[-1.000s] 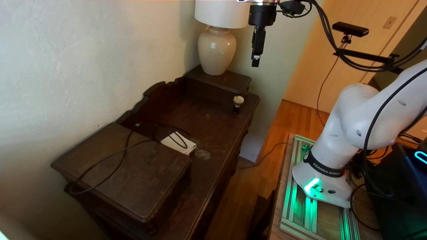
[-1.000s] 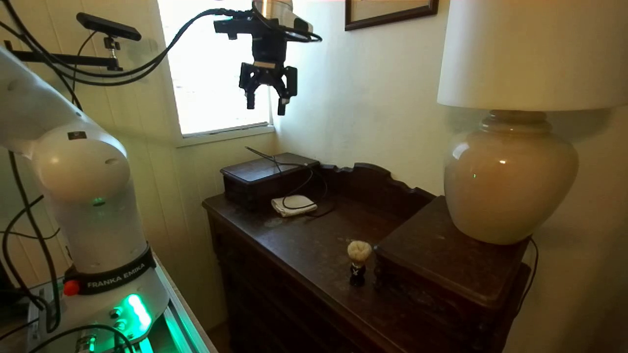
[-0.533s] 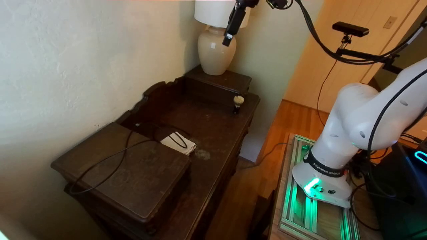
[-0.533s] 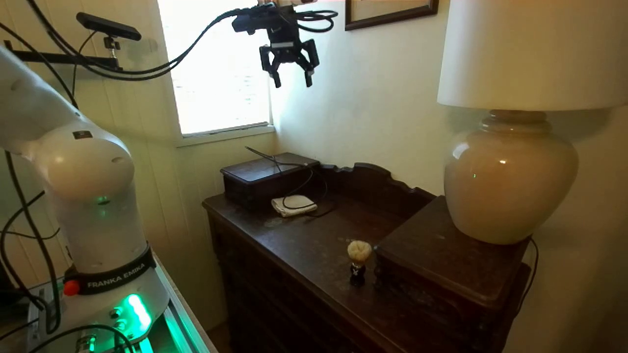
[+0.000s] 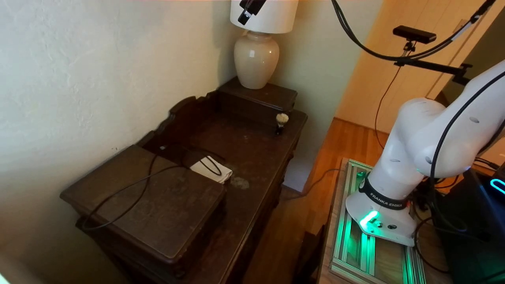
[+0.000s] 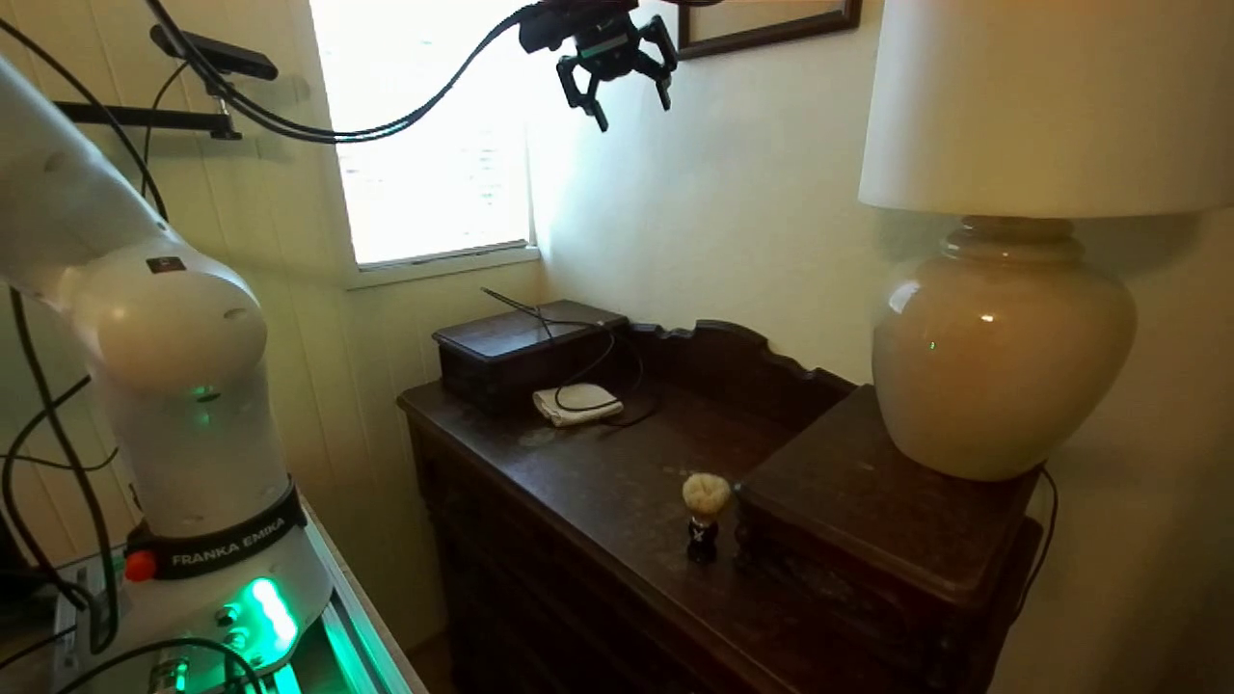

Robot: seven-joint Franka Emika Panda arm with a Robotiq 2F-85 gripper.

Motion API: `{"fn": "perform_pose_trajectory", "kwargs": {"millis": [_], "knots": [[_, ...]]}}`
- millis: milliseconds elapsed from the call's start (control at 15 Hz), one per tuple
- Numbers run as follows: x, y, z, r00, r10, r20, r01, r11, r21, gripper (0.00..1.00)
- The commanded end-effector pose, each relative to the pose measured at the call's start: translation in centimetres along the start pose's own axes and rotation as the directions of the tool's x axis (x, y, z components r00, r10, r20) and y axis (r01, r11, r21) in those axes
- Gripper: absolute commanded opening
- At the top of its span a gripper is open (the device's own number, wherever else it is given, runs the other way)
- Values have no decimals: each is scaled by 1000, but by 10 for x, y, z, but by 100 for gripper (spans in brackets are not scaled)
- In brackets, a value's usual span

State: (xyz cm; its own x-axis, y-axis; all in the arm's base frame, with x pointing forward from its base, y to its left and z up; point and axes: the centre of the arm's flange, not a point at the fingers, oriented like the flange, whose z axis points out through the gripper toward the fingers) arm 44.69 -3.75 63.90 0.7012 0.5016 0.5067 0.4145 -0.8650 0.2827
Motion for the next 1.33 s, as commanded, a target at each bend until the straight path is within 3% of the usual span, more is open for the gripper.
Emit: {"fn": "perform_pose_trajectory", "kwargs": {"millis": [0, 133, 200, 333, 800, 1133, 1267], "knots": [[0, -1, 1, 1000, 0, 2, 0, 1000, 1, 100], [0, -2, 0, 1000, -2, 1, 2, 1000, 2, 100], [2, 4, 7, 999, -4, -50, 0, 995, -97, 100], [13, 22, 5, 990, -7, -143, -20, 983, -182, 100], [36, 79, 19, 910, -45, -412, -130, 913, -386, 100], [65, 105, 35, 864, -135, -485, -130, 870, -475, 100], [79, 119, 43, 855, -158, -494, -147, 839, -524, 100]]}}
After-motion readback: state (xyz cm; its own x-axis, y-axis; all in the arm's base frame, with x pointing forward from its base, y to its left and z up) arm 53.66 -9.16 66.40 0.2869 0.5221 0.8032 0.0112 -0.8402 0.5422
